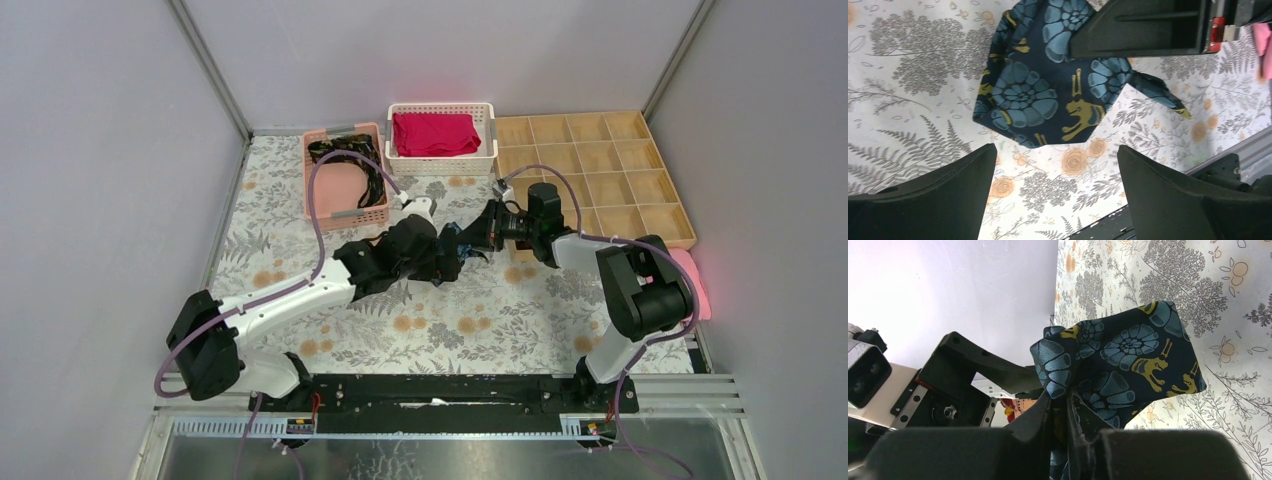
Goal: Roll the ties
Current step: Roll the tie at the center of the board.
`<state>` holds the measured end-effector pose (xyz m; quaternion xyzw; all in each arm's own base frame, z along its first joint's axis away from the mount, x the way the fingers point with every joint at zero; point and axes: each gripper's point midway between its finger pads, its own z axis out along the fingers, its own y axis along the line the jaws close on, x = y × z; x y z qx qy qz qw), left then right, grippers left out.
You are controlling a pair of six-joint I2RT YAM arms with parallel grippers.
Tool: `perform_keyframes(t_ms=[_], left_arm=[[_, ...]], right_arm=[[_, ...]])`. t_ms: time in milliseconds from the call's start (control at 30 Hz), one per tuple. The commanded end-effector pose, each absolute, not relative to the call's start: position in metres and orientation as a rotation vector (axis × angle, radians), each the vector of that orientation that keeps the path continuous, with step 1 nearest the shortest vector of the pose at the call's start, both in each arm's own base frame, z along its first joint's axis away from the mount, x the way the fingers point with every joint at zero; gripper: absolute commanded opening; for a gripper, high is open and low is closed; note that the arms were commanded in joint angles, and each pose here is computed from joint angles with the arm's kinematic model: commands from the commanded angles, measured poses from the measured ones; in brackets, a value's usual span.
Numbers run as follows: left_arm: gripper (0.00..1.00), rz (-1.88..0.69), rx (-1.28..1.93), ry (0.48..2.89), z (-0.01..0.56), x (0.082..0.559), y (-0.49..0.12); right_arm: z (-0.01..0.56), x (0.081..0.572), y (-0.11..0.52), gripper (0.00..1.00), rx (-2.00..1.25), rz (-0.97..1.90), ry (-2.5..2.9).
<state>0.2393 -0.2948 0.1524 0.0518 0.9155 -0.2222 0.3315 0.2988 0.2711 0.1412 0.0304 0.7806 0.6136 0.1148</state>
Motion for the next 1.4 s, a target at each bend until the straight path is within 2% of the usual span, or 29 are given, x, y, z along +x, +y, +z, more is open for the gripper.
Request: perform_keyframes(t_ms=[0, 333, 567, 800, 1067, 1200, 1367], left_arm=[[0.99, -0.668, 0.02, 2.29, 0.16, 0.252, -0.309], [0.99, -0.657, -0.147, 2.189, 0.149, 0.264, -0.294], [0.99, -0.642, -0.149, 2.079, 0.177, 0.276, -0.288], [0.99, -0.82, -0.096, 2.061, 0.209, 0.244, -0.283], [0.99, -0.802, -0.115, 2.02, 0.24, 0.218, -0.237], [0.99, -0.755, -0.13, 1.992, 0.247, 0.216, -0.219], [0.99, -0.754, -0.114, 1.987, 0.245, 0.218, -0.222]], right_arm=[[0.175, 0.301, 0.278, 0.12, -0.016, 1.826, 2.189], [0.187, 0.288, 0.288, 0.12, -0.01, 2.043, 2.103], [0.191, 0.281, 0.295, 0.12, -0.015, 2.125, 2.079], [0.182, 0.296, 0.299, 0.1, 0.037, 2.053, 2.128], [0.186, 0.301, 0.296, 0.1, 0.249, 2.057, 2.165], [0.178, 0.295, 0.293, 0.11, 0.261, 1.928, 2.278], [0.174, 0.289, 0.265, 0.11, 0.096, 1.383, 2.501]])
